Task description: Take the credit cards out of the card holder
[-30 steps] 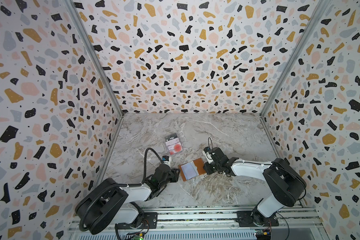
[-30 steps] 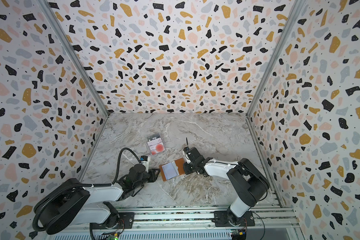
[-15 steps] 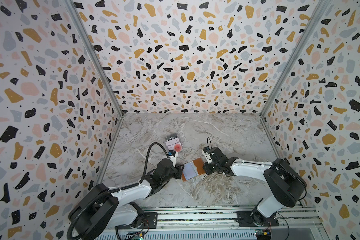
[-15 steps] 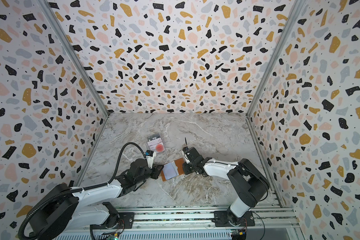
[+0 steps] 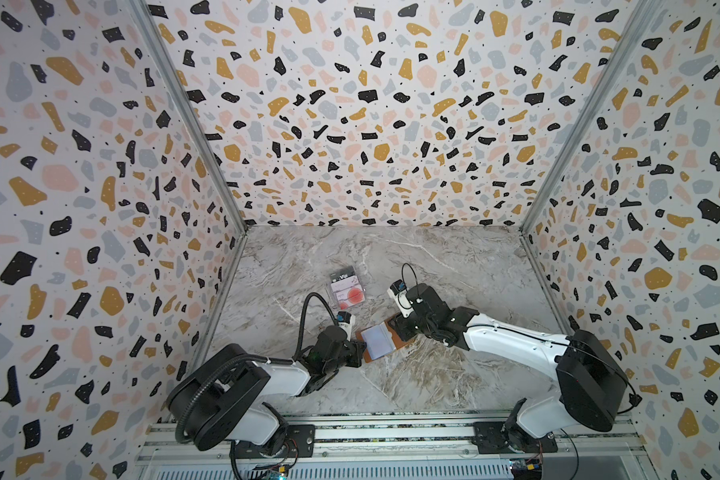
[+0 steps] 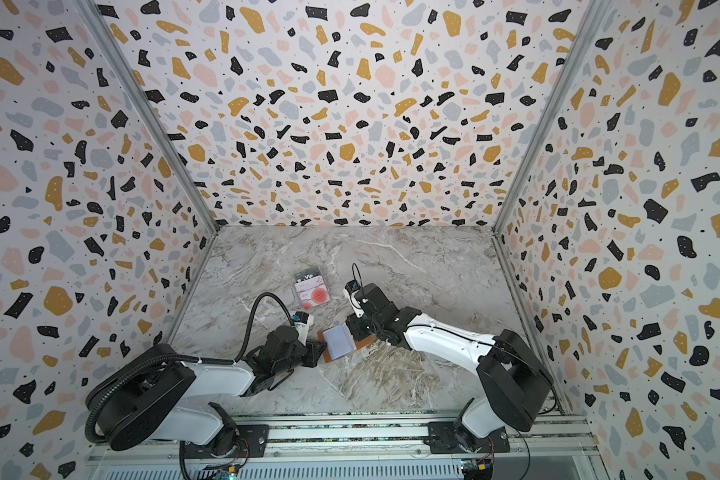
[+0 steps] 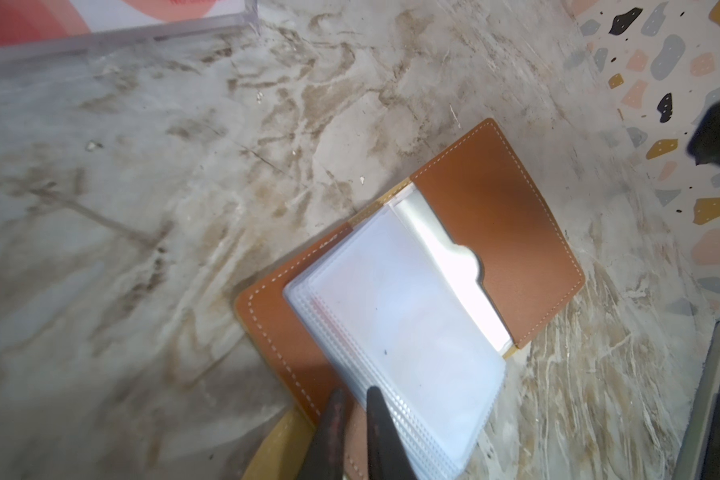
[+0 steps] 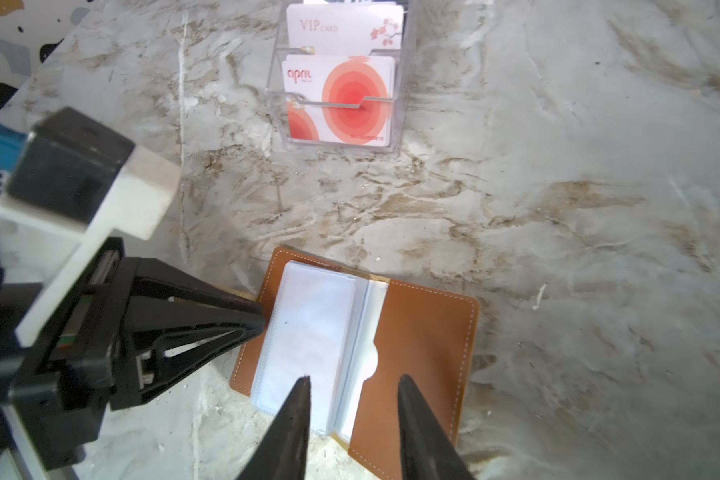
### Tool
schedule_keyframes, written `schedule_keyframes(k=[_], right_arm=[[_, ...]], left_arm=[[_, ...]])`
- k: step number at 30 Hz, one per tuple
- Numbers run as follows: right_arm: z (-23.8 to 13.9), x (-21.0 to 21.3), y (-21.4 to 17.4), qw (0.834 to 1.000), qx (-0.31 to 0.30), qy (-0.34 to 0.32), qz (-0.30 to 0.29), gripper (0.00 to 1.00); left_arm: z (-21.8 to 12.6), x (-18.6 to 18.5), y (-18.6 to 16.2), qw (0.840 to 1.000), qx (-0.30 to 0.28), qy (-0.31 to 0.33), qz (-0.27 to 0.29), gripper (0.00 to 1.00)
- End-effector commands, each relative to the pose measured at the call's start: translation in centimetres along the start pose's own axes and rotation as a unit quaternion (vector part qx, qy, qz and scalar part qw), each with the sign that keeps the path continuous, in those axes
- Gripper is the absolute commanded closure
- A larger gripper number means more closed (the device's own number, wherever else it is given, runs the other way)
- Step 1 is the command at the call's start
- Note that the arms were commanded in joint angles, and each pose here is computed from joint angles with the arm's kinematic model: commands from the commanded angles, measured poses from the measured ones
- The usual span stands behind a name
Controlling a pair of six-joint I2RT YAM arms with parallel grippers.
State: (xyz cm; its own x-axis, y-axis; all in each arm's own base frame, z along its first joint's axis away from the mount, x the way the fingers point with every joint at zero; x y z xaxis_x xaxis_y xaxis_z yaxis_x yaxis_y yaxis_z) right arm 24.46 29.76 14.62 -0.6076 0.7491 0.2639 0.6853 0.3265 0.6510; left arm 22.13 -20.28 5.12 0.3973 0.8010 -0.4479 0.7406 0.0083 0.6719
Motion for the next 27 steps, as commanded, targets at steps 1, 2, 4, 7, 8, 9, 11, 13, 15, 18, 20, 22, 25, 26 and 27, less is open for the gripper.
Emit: schedule_keyframes(k=[1, 2, 4, 7, 8, 9, 11, 13, 15, 18, 20, 22, 25, 26, 27], right_arm=[[1.2, 1.4, -1.0, 0.999, 0.029, 0.022, -0.018, 0.57], [1.6, 1.9, -1.2, 0.999, 0.032, 0.027, -0.022, 0.53], [2.2, 2.5, -1.7, 0.998, 0.041, 0.037, -0.029, 0.47], [3.1, 3.3, -2.2, 0.997, 0.049, 0.042, -0.038, 0.41], [3.5, 3.4, -2.4, 0.997, 0.053, 0.039, -0.04, 0.4], [3.8, 3.4, -2.5, 0.997, 0.056, 0.033, -0.042, 0.39], [4.3, 3.4, -2.8, 0.997, 0.063, 0.024, -0.044, 0.37], [4.6, 3.1, -3.0, 0.997, 0.067, 0.015, -0.043, 0.36], [4.9, 3.1, -3.1, 0.997, 0.069, 0.011, -0.043, 0.34], [5.4, 2.8, -3.5, 0.996, 0.078, -0.008, -0.047, 0.34], [5.9, 2.4, -3.7, 0.995, 0.084, -0.028, -0.052, 0.35], [6.2, 2.1, -4.0, 0.993, 0.09, -0.044, -0.056, 0.35], [6.6, 2.1, -4.3, 0.993, 0.096, -0.046, -0.059, 0.35], [6.7, 2.2, -4.4, 0.992, 0.099, -0.041, -0.06, 0.34], [6.8, 2.4, -4.5, 0.992, 0.101, -0.035, -0.061, 0.33]], left_arm=[[-0.1, -0.4, 0.3, 1.0, -0.02, -0.014, -0.008, 0.87], [-0.1, -0.3, 0.2, 1.0, -0.02, -0.014, -0.01, 0.87], [-0.2, -0.1, -0.2, 1.0, -0.016, -0.011, -0.012, 0.87], [-0.2, 0.3, -0.8, 1.0, -0.008, -0.007, -0.014, 0.88], [-0.1, 0.4, -1.0, 1.0, -0.004, -0.006, -0.015, 0.88], [0.0, 0.4, -1.2, 1.0, -0.002, -0.005, -0.014, 0.88], [0.1, 0.6, -1.5, 1.0, 0.002, -0.005, -0.017, 0.89], [0.2, 0.7, -1.9, 1.0, 0.004, -0.006, -0.022, 0.9], [0.2, 0.9, -2.2, 1.0, 0.006, -0.004, -0.027, 0.9], [0.1, 1.0, -2.2, 1.0, 0.005, -0.004, -0.03, 0.91], [0.0, 1.1, -2.3, 1.0, 0.004, -0.002, -0.03, 0.91], [-0.1, 1.1, -2.3, 1.0, 0.004, 0.0, -0.029, 0.92], [-0.1, 1.1, -2.2, 1.0, 0.003, 0.0, -0.028, 0.92], [-0.1, 1.1, -2.3, 1.0, 0.004, 0.0, -0.027, 0.92], [-0.1, 1.1, -2.2, 1.0, 0.004, 0.0, -0.027, 0.92]])
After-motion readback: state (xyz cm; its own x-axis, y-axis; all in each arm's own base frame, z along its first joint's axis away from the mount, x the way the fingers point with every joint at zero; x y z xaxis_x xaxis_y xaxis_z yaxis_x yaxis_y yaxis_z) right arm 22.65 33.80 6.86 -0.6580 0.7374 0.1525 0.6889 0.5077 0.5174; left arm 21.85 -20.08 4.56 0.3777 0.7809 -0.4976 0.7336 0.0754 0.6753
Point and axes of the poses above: each gripper's point midway between its finger pads, its own z axis out along the fingers, its own x axis along the line the jaws close on, y = z × x, the point moved 4 cm from there along -z, back along the fingers, and after that the axes turned 5 degrees about z, right-handed, at the moved point
